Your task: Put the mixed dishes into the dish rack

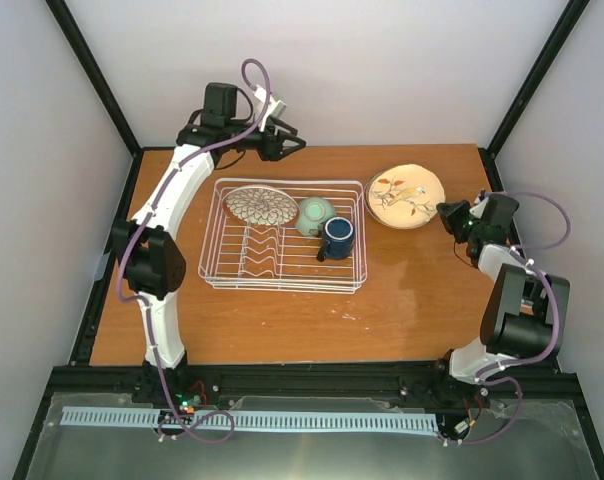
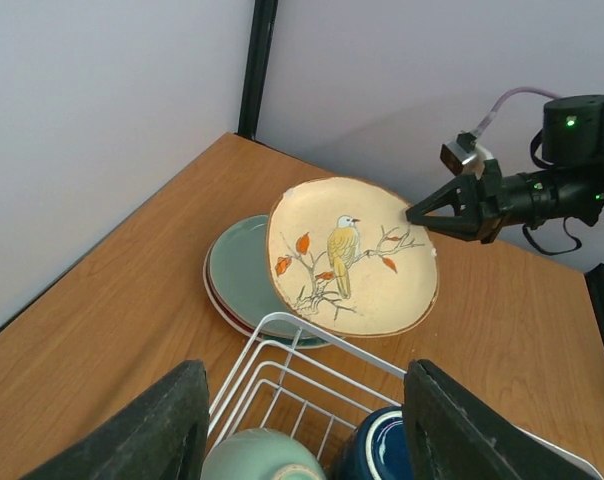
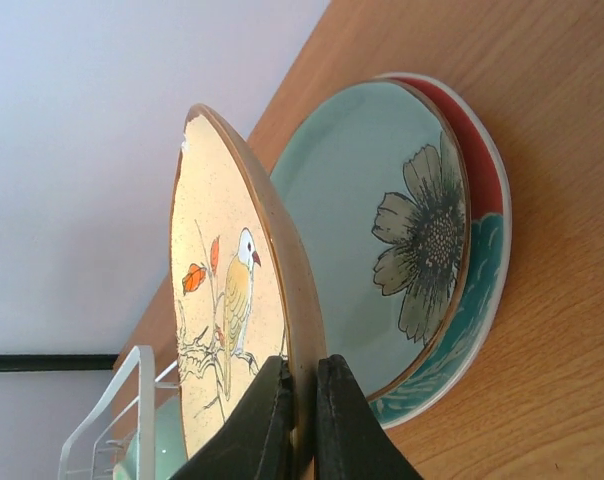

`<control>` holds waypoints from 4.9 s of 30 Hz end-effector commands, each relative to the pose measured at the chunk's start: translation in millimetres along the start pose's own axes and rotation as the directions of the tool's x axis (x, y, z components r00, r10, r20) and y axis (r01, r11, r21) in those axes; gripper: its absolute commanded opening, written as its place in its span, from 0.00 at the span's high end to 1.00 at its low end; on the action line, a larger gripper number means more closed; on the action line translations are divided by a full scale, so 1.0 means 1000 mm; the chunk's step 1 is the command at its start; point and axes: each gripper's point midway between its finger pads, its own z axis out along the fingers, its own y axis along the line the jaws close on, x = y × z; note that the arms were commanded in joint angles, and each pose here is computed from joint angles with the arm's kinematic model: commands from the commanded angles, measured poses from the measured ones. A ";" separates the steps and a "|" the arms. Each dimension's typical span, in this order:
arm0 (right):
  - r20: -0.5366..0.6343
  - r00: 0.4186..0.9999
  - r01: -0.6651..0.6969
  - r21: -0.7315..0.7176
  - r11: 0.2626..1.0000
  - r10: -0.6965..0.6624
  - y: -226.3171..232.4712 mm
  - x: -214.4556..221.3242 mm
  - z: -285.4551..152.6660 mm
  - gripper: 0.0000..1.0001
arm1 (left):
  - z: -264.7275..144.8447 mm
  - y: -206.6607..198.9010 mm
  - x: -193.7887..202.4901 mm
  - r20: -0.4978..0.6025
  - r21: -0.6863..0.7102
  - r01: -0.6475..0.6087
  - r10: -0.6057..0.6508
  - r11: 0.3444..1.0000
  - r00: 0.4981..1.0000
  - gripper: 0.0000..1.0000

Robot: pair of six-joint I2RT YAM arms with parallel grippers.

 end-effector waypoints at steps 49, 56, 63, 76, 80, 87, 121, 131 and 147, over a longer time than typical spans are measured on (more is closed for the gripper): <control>0.031 0.996 0.083 -0.458 0.885 -0.078 0.129 0.009 -0.079 0.97 | 0.138 -0.090 0.047 -0.130 0.461 0.209 -0.167 0.863 0.977 0.43; 0.005 0.995 0.086 -0.475 0.876 -0.096 0.137 0.019 -0.075 0.97 | 0.151 -0.103 0.049 -0.137 0.494 0.214 -0.168 0.843 0.976 0.43; -0.030 0.993 0.086 -0.487 0.869 -0.115 0.144 0.033 -0.068 0.97 | 0.151 -0.107 0.042 -0.120 0.523 0.210 -0.172 0.826 0.978 0.53; -0.146 0.970 0.095 -0.511 0.854 -0.195 0.160 0.072 -0.039 0.97 | 0.153 -0.107 0.038 -0.106 0.535 0.207 -0.178 0.819 0.978 0.99; -0.184 0.958 0.097 -0.509 0.855 -0.218 0.162 0.085 -0.028 0.97 | 0.151 -0.108 0.033 -0.094 0.534 0.195 -0.171 0.823 0.981 0.99; -0.202 0.952 0.106 -0.492 0.864 -0.231 0.158 0.090 -0.018 0.97 | 0.150 -0.104 0.029 -0.087 0.488 0.187 -0.165 0.852 0.982 1.00; -0.075 0.929 0.328 -0.287 0.900 -0.362 0.131 0.069 -0.015 0.61 | 0.060 -0.088 -0.046 0.057 -0.076 -0.096 0.100 0.993 0.993 0.99; -0.016 0.913 0.378 -0.340 0.861 -0.407 0.146 0.062 -0.028 0.56 | 0.012 -0.081 -0.070 0.112 -0.264 -0.155 0.190 0.952 0.975 0.99; -0.050 0.923 0.347 -0.319 0.882 -0.381 0.120 0.060 -0.009 0.56 | -0.124 -0.108 -0.019 0.134 -0.485 -0.406 0.525 0.775 0.841 0.99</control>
